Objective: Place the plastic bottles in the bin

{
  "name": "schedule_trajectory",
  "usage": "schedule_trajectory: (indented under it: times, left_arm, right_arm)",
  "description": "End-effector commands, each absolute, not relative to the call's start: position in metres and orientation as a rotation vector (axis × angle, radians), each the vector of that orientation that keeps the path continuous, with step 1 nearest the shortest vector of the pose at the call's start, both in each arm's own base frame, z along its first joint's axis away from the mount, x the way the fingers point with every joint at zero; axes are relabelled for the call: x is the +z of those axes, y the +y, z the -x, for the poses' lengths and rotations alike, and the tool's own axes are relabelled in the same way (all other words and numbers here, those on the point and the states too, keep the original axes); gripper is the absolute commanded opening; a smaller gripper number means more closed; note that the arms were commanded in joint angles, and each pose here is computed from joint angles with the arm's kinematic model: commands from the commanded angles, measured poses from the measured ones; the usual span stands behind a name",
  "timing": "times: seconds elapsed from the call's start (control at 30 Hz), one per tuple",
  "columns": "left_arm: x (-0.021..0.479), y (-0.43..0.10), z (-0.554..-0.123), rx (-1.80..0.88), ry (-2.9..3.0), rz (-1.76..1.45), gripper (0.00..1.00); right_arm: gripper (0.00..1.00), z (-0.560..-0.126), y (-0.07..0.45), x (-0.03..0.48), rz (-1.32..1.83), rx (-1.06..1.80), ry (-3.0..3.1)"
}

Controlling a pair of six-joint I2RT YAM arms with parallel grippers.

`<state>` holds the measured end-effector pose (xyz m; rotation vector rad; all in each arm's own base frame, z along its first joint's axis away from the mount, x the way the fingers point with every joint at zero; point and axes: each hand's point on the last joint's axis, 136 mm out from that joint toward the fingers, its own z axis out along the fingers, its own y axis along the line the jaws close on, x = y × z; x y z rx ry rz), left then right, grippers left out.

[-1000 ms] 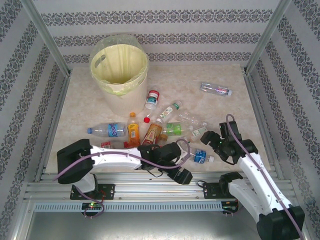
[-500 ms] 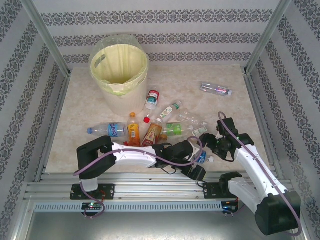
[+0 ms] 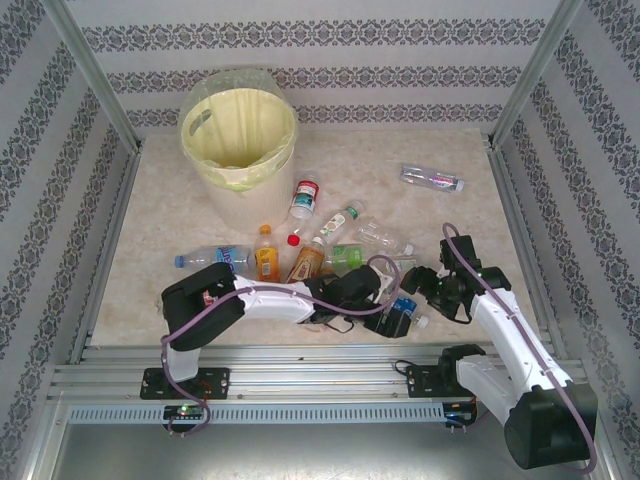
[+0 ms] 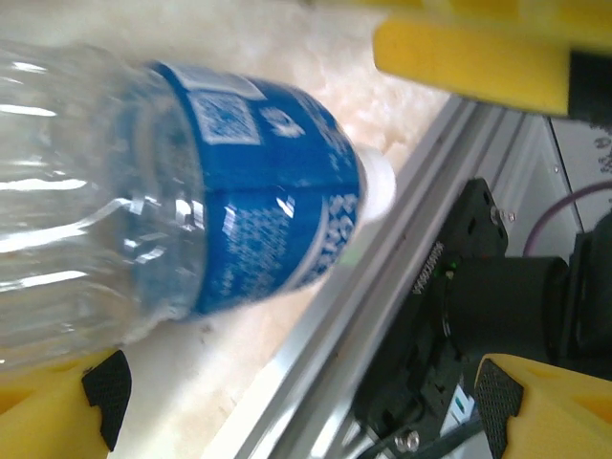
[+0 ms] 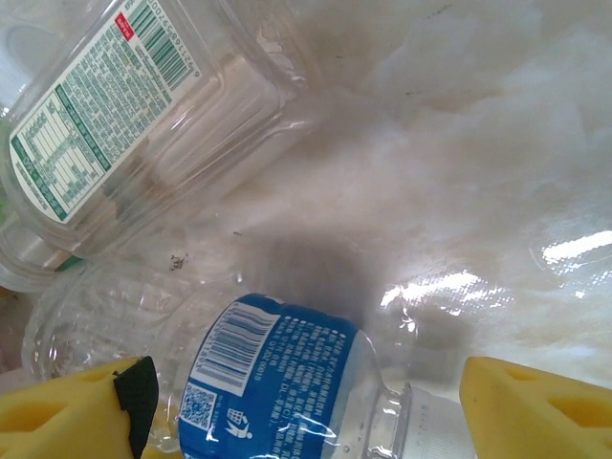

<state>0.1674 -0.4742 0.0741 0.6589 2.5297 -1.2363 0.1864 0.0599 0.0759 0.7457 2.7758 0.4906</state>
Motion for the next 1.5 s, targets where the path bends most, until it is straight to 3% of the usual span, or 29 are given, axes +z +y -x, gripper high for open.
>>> schedule_trajectory:
  times: [0.0, 0.33, 0.57, 0.93, 1.3, 1.47]
  left_arm:
    - [0.078, -0.478, -0.190, -1.258, 2.462, -0.614, 0.94]
    - [0.106, -0.453, -0.223, -1.290, 2.381, -0.493, 0.94]
    - [0.136, -0.411, -0.208, -1.251, 2.377, -0.581, 0.97]
    - [0.183, -0.330, -0.183, -1.021, 2.401, -0.661, 1.00]
    - [0.203, -0.282, -0.182, -0.928, 2.380, -0.569, 1.00]
    - [0.207, -0.266, -0.182, -0.906, 2.376, -0.543, 1.00]
  right_arm:
    - [0.83, -0.181, 0.053, 0.074, -0.782, 0.440, 2.789]
    - [0.84, -0.181, 0.074, 0.086, -0.650, 0.601, 2.751]
    - [0.88, -0.181, 0.093, 0.090, -0.455, 0.616, 2.775]
    - [0.96, -0.181, 0.117, 0.079, -0.132, 0.418, 2.892]
    - [0.96, -0.156, 0.144, 0.060, 0.123, 0.337, 3.002]
    - [0.91, -0.150, 0.146, 0.053, 0.165, 0.280, 3.015]
